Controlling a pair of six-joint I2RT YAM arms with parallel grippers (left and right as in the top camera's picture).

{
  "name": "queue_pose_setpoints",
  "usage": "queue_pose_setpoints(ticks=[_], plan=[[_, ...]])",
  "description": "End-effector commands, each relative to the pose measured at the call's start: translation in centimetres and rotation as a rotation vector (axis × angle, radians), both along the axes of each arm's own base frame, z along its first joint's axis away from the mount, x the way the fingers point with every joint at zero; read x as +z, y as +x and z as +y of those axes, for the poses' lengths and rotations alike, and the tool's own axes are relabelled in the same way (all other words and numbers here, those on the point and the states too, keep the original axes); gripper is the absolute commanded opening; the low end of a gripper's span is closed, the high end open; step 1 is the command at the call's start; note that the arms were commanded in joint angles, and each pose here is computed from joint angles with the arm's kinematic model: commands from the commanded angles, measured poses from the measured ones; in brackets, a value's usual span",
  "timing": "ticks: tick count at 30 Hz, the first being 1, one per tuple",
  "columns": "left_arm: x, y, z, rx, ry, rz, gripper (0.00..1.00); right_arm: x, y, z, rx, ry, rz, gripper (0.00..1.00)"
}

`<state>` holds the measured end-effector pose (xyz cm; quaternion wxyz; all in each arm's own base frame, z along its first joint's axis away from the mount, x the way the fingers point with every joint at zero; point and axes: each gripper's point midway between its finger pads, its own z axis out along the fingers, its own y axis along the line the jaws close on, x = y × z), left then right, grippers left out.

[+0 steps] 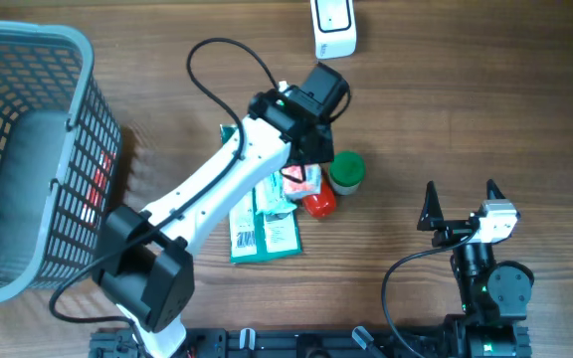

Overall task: Scan the item barcode
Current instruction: 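Carry the tissue pack out and set it beside the sauce bottle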

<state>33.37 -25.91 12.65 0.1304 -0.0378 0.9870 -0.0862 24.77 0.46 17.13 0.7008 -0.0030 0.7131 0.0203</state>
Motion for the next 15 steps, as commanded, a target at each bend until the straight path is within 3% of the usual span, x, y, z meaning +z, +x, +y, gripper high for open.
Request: queue_pose_setpoints(ticks=[1, 4, 6, 10, 15], plan=[[0.3, 0.5, -0.6, 0.005, -0.009, -0.026, 0.56, 0.0, 0.0, 0.1, 0.002, -0.01, 0.0, 1.0], [0.2, 0.5, -0.6, 0.005, -0.007, -0.024, 0.57, 0.0, 0.0, 0.1, 0.002, -0.009, 0.0, 1.0], [0.2, 0.4, -0.5, 0.005, -0.005, -0.021, 0.66, 0.0, 0.0, 0.1, 0.002, -0.009, 0.0, 1.0], [0.2, 0.1, -0.3, 0.005, 0.004, -0.011, 1.0, 0.0, 0.0, 0.1, 0.002, -0.009, 0.0, 1.0], [2.9, 0.2, 0.5, 0.019, -0.009, -0.073, 1.0, 0.0, 0.0, 0.1, 0.002, -0.009, 0.0, 1.0]])
